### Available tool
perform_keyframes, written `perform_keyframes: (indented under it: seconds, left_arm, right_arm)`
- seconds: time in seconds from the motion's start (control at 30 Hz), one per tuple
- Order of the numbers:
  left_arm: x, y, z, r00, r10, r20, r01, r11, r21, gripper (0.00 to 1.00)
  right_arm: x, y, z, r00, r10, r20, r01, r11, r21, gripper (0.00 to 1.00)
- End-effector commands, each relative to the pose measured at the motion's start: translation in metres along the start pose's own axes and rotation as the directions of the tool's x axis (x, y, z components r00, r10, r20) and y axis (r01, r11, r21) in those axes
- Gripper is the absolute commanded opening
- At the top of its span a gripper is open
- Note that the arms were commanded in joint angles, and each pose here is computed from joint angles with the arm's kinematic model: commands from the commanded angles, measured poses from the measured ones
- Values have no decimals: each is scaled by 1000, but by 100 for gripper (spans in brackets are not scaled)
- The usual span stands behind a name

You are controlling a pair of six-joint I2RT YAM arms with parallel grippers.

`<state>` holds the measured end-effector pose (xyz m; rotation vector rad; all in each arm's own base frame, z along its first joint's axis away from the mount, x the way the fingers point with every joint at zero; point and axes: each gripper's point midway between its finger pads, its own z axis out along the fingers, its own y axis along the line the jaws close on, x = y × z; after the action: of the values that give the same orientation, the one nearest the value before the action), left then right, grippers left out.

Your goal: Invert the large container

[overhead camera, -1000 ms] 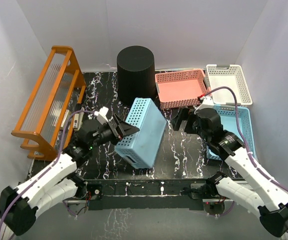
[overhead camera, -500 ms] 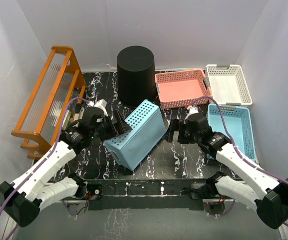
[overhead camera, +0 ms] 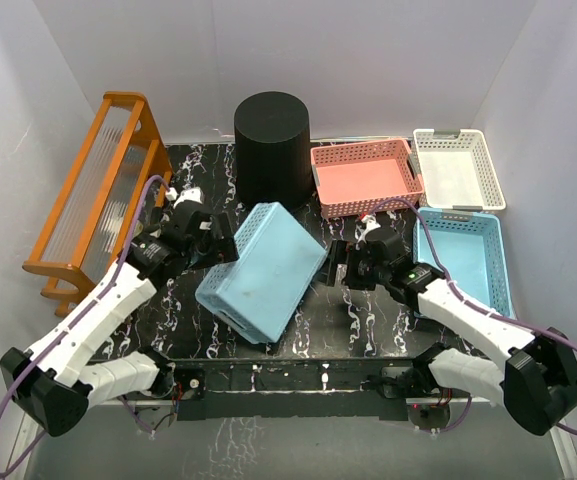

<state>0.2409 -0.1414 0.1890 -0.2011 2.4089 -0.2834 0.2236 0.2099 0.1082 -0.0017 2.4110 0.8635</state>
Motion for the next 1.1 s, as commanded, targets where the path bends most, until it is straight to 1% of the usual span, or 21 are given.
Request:
perform_keyframes:
  seconds: [0.0, 0.17, 0.3, 0.43, 0.5, 0.57, 0.7, 0.77, 0.83, 0.9, 0.97, 1.0, 1.07]
  left_arm:
    - [-16, 30, -10, 993, 114, 30, -108, 981, -162, 98]
    - [-39, 31, -22, 985, 156, 76, -138, 969, -203, 99]
    - [-54, 24, -39, 979, 171, 115, -150, 974, -170, 99]
    - [-54, 12, -46, 982, 149, 119, -138, 986, -96, 99]
    - [-51, 11, -50, 985, 132, 113, -124, 989, -75, 99]
    - [-50, 11, -58, 987, 113, 117, -106, 992, -66, 98]
    - [-53, 11, -75, 987, 73, 146, -70, 997, -28, 99]
    - [-52, 12, -80, 986, 54, 157, -52, 999, -16, 99]
    - [-52, 14, -83, 985, 43, 167, -42, 999, -13, 99]
    - [-51, 14, -81, 984, 47, 171, -46, 999, -10, 99]
    - [-49, 10, -78, 985, 59, 164, -62, 998, 15, 99]
    - [-45, 4, -75, 987, 69, 148, -76, 996, 39, 99]
    - [-40, 0, -65, 992, 76, 101, -80, 996, 37, 99]
  right_arm:
    - [-18, 22, 2, 998, -4, 58, 9, 995, -97, 98]
    - [-7, 27, 13, 999, 46, 21, -42, 986, -160, 98]
    - [4, 43, 24, 995, 95, -22, -97, 965, -245, 98]
    - [16, 85, 41, 996, 68, -61, -84, 942, -325, 98]
    - [17, 115, 53, 995, 52, -89, -84, 910, -405, 98]
    - [20, 135, 71, 991, 44, -130, -98, 890, -446, 98]
    - [10, 179, 100, 979, 13, -204, -121, 844, -522, 95]
    - [1, 187, 111, 976, -7, -219, -113, 841, -530, 95]
    - [-21, 183, 110, 987, -40, -159, -46, 863, -504, 95]
    - [-52, 166, 101, 995, -77, -61, 43, 903, -428, 96]
    - [-82, 134, 93, 994, -101, 33, 106, 948, -300, 98]
    - [-98, 119, 86, 989, -122, 79, 138, 961, -240, 98]
    - [-128, 86, 72, 975, -152, 162, 169, 981, -97, 98]
